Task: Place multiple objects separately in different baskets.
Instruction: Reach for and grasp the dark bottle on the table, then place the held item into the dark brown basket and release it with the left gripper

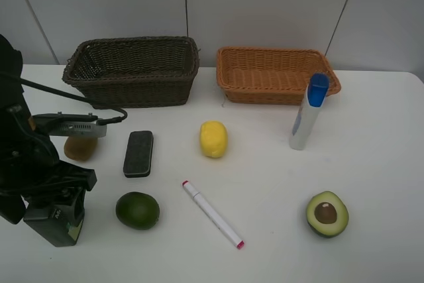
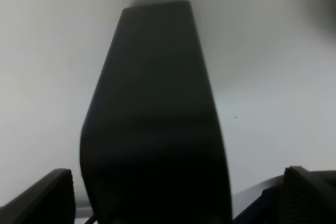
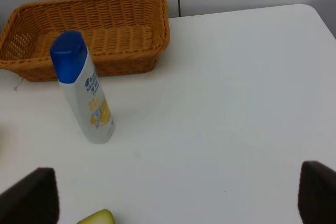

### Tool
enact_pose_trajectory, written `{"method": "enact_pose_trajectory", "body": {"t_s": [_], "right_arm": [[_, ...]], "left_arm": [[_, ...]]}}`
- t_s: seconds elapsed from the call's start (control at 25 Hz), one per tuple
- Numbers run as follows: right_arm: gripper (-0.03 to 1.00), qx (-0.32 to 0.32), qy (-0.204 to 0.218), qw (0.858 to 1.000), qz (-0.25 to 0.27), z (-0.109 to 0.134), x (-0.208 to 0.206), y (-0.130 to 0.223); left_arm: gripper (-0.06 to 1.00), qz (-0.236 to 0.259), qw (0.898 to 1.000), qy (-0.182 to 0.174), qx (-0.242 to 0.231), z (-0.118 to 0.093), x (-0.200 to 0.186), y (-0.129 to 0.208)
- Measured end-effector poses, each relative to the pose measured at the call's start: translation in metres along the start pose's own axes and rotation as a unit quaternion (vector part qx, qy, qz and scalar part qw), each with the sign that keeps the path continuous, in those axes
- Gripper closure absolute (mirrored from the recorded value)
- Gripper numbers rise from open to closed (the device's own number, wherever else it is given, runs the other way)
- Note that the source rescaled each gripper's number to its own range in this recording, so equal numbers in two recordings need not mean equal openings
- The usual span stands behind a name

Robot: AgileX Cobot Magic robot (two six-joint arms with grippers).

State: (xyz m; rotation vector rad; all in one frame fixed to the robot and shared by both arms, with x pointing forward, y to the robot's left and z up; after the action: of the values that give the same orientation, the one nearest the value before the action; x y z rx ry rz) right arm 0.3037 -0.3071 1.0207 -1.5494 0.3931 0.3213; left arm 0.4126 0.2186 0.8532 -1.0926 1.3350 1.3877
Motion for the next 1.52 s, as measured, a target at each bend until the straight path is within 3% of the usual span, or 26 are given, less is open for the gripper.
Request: {"method": "enact_pose_trajectory", "body": {"t_s": [0.28, 0.36, 0.48, 0.56, 0.6, 0.84, 1.0, 1.12, 1.32, 1.52], "right_arm": [[-0.03, 0.0, 0.0, 1.0, 0.0, 0.0, 0.0, 0.0], [-0.03, 0.0, 0.0, 1.0, 0.0, 0.0, 0.0, 0.0], [-0.03, 0.0, 0.0, 1.0, 0.0, 0.0, 0.0, 0.0], [-0.03, 0.0, 0.0, 1.0, 0.0, 0.0, 0.0, 0.0], [-0.03, 0.0, 0.0, 1.0, 0.0, 0.0, 0.0, 0.0], [-0.03, 0.0, 0.0, 1.0, 0.0, 0.0, 0.0, 0.0], [-0.03, 0.0, 0.0, 1.0, 0.0, 0.0, 0.0, 0.0], [-0.03, 0.0, 0.0, 1.0, 0.0, 0.0, 0.0, 0.0], [-0.03, 0.0, 0.0, 1.0, 0.0, 0.0, 0.0, 0.0], [-0.03, 0.0, 0.0, 1.0, 0.0, 0.0, 0.0, 0.0]], "left_arm": [[-0.05, -0.029, 1.0, 0.011, 0.001, -0.002, 0.005, -0.007], [0.04, -0.035, 0.999, 0.012, 0.002, -0.003, 0.004, -0.009], [0.46, -0.037, 0.999, 0.013, 0.005, -0.003, 0.004, -0.01], [0.84, -0.037, 0.999, 0.009, 0.008, -0.002, 0.004, -0.01], [0.94, -0.035, 0.999, 0.009, 0.008, -0.002, 0.004, -0.009], [0.94, -0.025, 1.0, 0.016, 0.005, -0.002, -0.008, 0.001], [0.94, -0.058, 0.998, 0.038, 0.011, -0.009, -0.058, -0.001], [0.94, -0.111, 0.992, 0.056, 0.021, -0.017, -0.111, -0.016], [0.94, -0.212, 0.974, 0.081, -0.007, -0.016, -0.186, -0.07], [0.94, -0.236, 0.966, 0.08, -0.075, 0.012, -0.206, -0.151]]}}
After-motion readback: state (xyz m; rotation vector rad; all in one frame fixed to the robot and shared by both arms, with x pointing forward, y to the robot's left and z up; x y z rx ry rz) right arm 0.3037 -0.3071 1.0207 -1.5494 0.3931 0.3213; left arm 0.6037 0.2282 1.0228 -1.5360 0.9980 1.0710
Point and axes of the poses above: a point on each arm's last joint axis where the gripper is mounted, x pointing out along that axis toward the gripper, z along the wrist's bending axis when the last joint is at zero, y = z × x, the point moved 8 cm from there along x, pointing out along that axis toward the gripper, and after that the axes turned 5 degrees about -x, right-handed, at the moved point
